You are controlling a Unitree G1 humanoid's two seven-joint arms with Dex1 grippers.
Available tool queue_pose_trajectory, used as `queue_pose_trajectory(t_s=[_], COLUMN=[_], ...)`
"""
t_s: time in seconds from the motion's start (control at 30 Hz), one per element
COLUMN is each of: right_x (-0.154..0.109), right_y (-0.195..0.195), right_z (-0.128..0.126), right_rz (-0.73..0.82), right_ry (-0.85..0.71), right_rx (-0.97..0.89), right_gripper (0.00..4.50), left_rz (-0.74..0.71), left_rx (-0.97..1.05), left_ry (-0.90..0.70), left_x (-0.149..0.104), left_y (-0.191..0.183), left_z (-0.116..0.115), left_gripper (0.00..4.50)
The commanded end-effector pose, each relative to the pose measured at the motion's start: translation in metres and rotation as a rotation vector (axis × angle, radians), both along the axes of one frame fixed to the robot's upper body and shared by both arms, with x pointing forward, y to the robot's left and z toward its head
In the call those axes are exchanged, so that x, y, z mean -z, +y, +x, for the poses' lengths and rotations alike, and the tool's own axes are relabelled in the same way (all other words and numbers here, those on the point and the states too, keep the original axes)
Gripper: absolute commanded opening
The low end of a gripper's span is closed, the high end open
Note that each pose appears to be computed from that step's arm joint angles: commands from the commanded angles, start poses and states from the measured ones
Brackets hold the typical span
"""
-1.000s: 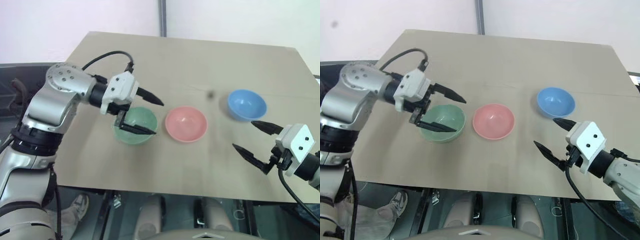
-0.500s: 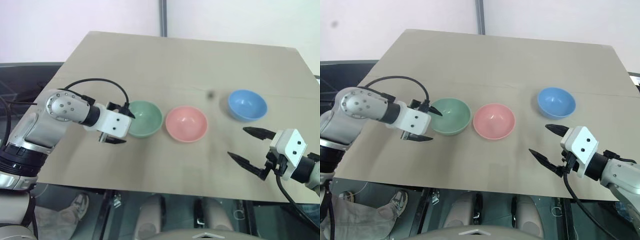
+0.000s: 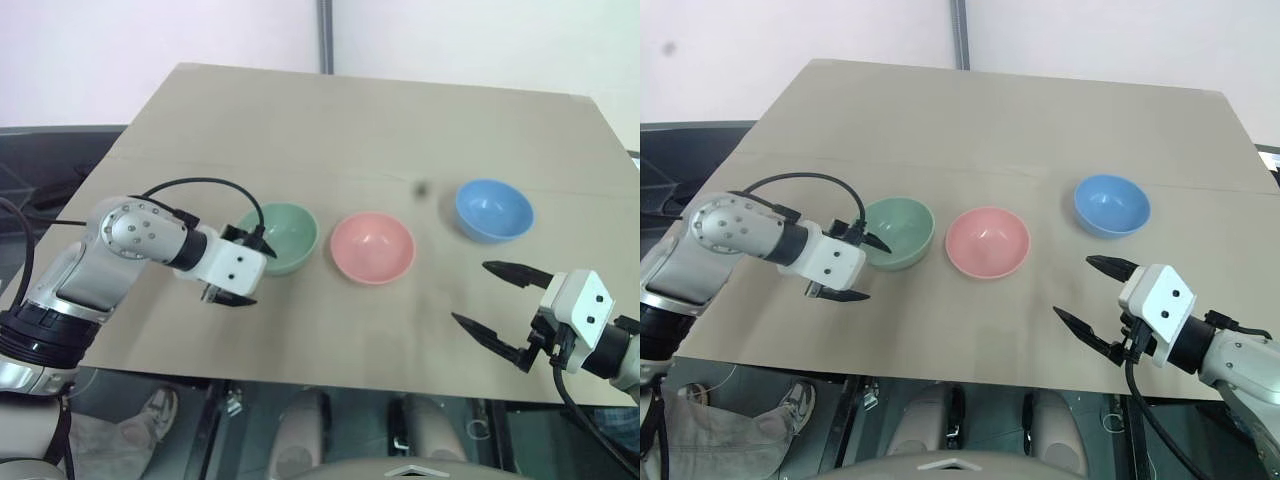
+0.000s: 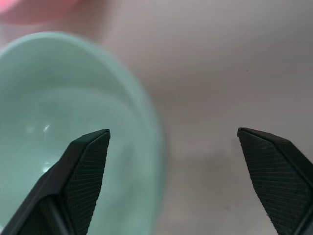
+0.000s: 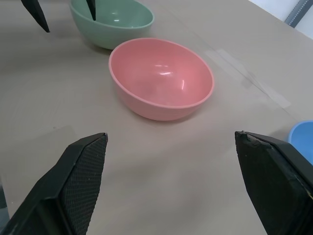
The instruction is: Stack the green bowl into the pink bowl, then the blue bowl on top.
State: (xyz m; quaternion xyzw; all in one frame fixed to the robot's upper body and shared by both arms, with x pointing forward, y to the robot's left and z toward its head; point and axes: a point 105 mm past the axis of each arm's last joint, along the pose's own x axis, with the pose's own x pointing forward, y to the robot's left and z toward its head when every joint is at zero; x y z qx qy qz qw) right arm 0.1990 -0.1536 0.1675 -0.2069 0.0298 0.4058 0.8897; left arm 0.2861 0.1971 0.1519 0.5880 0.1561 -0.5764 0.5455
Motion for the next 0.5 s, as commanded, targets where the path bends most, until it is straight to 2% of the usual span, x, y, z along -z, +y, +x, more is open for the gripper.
queue_pose_trajectory(t_s=[0.03, 0.17, 0.23, 0.4, 0.5], right_x=[-0.009, -0.008, -0.008, -0.007, -0.007], right_y=[0.002, 0.001, 0.001, 0.0, -0.001], right_z=[-0.003, -0.003, -0.003, -0.002, 0.001], right_rz=[-0.015, -0.021, -0.022, -0.026, -0.028], right_ry=[-0.044, -0.038, -0.037, -0.035, -0.041], right_rx=[-0.01, -0.013, -0.013, -0.01, 0.002], right_gripper=[4.5, 4.5, 4.5, 4.5, 4.5], left_rz=[0.011, -0.011, -0.021, -0.062, -0.197], left_rx=[-0.003, -0.011, -0.005, -0.023, 0.109], left_ry=[-0.047, -0.069, -0.093, -0.134, -0.201], left_x=[-0.005, -0.005, -0.008, -0.024, -0.063], left_y=[-0.001, -0.003, -0.005, -0.013, -0.049], left_z=[0.003, 0.006, 0.009, 0.02, 0.024], left_gripper=[2.61, 0.66, 0.06, 0.06, 0.06])
